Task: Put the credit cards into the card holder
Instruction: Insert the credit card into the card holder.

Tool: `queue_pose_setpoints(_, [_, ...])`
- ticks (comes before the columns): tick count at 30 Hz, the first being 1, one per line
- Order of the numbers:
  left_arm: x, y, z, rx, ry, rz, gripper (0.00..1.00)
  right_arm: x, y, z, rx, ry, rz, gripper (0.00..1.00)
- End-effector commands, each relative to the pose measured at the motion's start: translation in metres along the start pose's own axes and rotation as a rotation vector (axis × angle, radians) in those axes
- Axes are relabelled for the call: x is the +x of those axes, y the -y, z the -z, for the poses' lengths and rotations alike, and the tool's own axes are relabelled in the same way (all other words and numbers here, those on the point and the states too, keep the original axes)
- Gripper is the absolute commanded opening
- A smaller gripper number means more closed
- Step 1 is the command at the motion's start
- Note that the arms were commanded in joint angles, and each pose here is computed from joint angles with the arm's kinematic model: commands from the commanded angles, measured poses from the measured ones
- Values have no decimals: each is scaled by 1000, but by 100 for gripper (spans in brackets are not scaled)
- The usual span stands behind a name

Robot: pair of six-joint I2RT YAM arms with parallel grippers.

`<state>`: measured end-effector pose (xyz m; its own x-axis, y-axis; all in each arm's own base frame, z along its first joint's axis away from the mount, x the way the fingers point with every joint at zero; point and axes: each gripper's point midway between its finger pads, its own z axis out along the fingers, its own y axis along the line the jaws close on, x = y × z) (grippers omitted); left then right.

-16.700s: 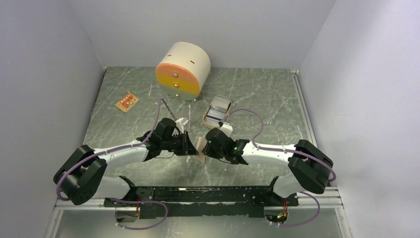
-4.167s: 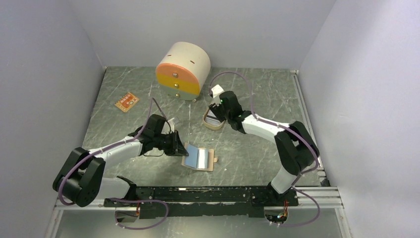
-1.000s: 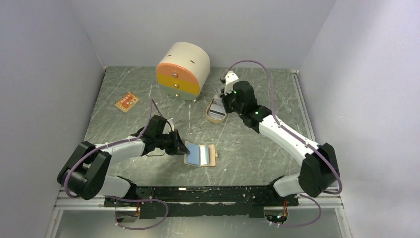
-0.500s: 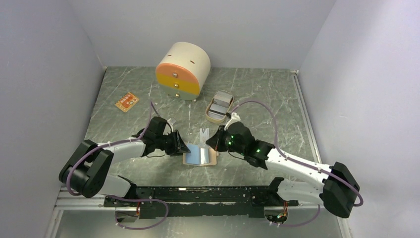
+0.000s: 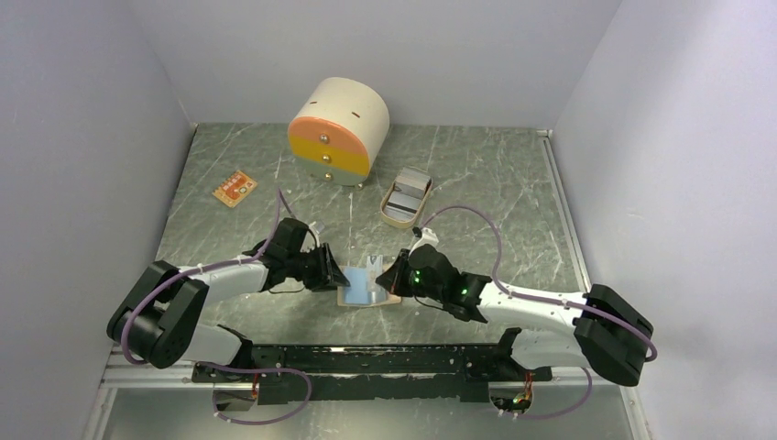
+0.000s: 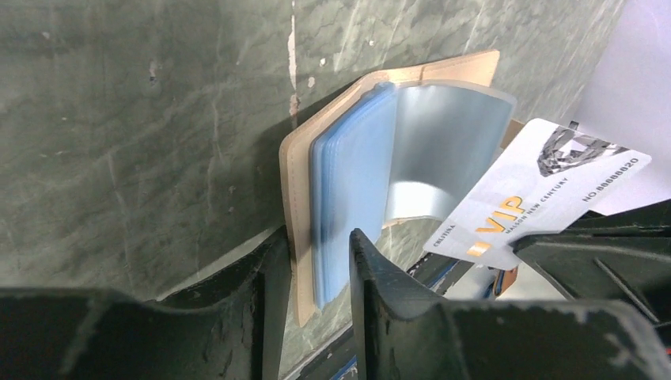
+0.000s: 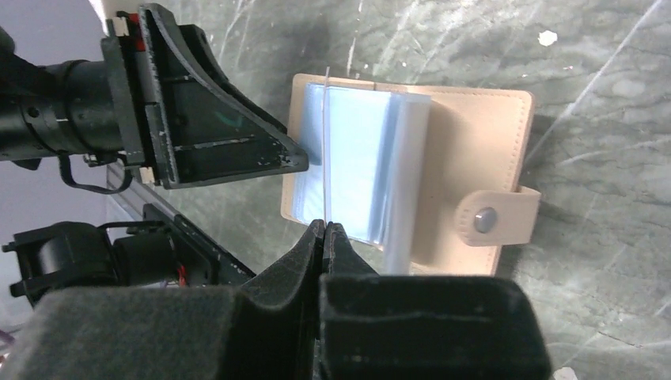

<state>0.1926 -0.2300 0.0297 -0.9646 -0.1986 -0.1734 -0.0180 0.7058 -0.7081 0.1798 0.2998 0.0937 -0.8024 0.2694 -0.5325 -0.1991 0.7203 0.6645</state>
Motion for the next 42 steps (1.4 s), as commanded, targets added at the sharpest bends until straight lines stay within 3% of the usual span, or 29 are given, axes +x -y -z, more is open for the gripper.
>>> queue_pose_setpoints(1, [4, -7, 2, -25, 4, -25, 38, -2, -1, -2, -29, 38, -13, 0])
queue_pose_setpoints(5, [10, -1, 3, 31, -3, -19, 38, 5, 11, -2, -33, 35, -5, 0])
queue_pose_setpoints(15, [13, 5, 3, 67, -26, -32, 10, 1, 25, -3, -70, 48, -8, 0])
queue_pose_setpoints(26, [20, 14, 4, 143, -62, -75, 9, -2, 27, -6, -149, 23, -10, 0])
queue_pose_setpoints(42, [24, -2, 0, 80, -76, -87, 9, 5, 44, -7, -175, 15, -54, 0])
